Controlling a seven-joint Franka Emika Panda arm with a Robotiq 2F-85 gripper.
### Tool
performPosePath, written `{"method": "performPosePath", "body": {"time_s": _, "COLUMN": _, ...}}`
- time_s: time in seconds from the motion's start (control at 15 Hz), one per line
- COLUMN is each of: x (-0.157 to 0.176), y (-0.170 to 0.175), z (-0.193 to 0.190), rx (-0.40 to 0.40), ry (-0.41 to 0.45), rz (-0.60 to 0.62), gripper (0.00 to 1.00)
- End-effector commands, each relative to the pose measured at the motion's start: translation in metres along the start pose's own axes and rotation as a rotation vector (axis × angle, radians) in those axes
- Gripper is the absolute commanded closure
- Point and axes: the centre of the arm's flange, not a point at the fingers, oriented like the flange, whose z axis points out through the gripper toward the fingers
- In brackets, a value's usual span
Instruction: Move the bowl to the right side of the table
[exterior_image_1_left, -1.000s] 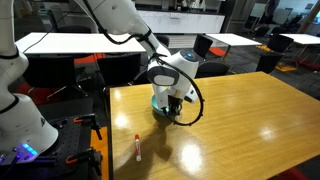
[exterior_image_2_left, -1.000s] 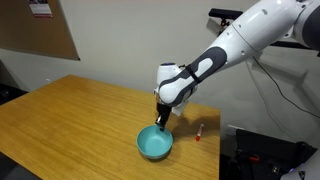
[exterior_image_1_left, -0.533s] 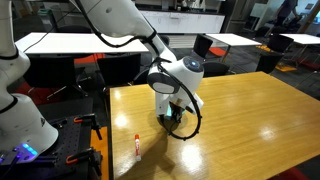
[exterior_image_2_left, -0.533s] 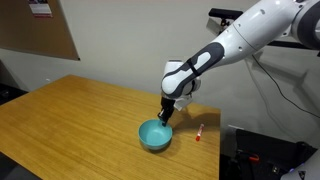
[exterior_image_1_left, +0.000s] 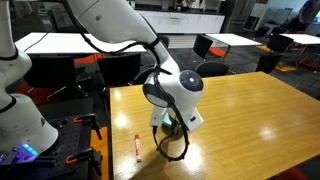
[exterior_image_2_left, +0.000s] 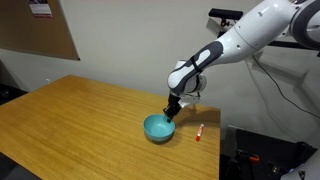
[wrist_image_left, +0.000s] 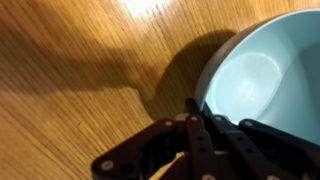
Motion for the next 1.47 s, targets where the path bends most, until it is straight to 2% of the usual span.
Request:
{"method": "performPosePath", "body": {"time_s": 0.0, "x": -0.017, "y": 0.016, "z": -0.012, "rx": 0.006, "ry": 0.049, "rz": 0.084, "gripper": 0.99}}
{"method": "performPosePath", "body": {"time_s": 0.6, "x": -0.030, "y": 0.044, "z": -0.028, "rx": -0.022, "ry": 0.114, "rz": 0.186, "gripper": 0.99}}
{"method": "performPosePath", "body": {"time_s": 0.67, "x": -0.031, "y": 0.045, "z": -0.029, "rx": -0.022, "ry": 0.114, "rz": 0.191, "gripper": 0.86}}
{"method": "performPosePath", "body": {"time_s": 0.73, "x": -0.032, "y": 0.045, "z": -0.030, "rx": -0.021, "ry": 0.115, "rz": 0.200, "gripper": 0.69}}
{"method": "performPosePath", "body": {"time_s": 1.07, "x": -0.037, "y": 0.040, "z": -0.041, "rx": -0.024, "ry": 0.121, "rz": 0.216, "gripper": 0.34}}
{"method": "performPosePath", "body": {"time_s": 1.33, "x": -0.059, "y": 0.033, "z": -0.061, "rx": -0.041, "ry": 0.098, "rz": 0.229, "gripper": 0.03}}
{"method": "performPosePath", "body": {"time_s": 1.4, "x": -0.066, "y": 0.031, "z": -0.067, "rx": -0.043, "ry": 0.098, "rz": 0.234, "gripper": 0.00}}
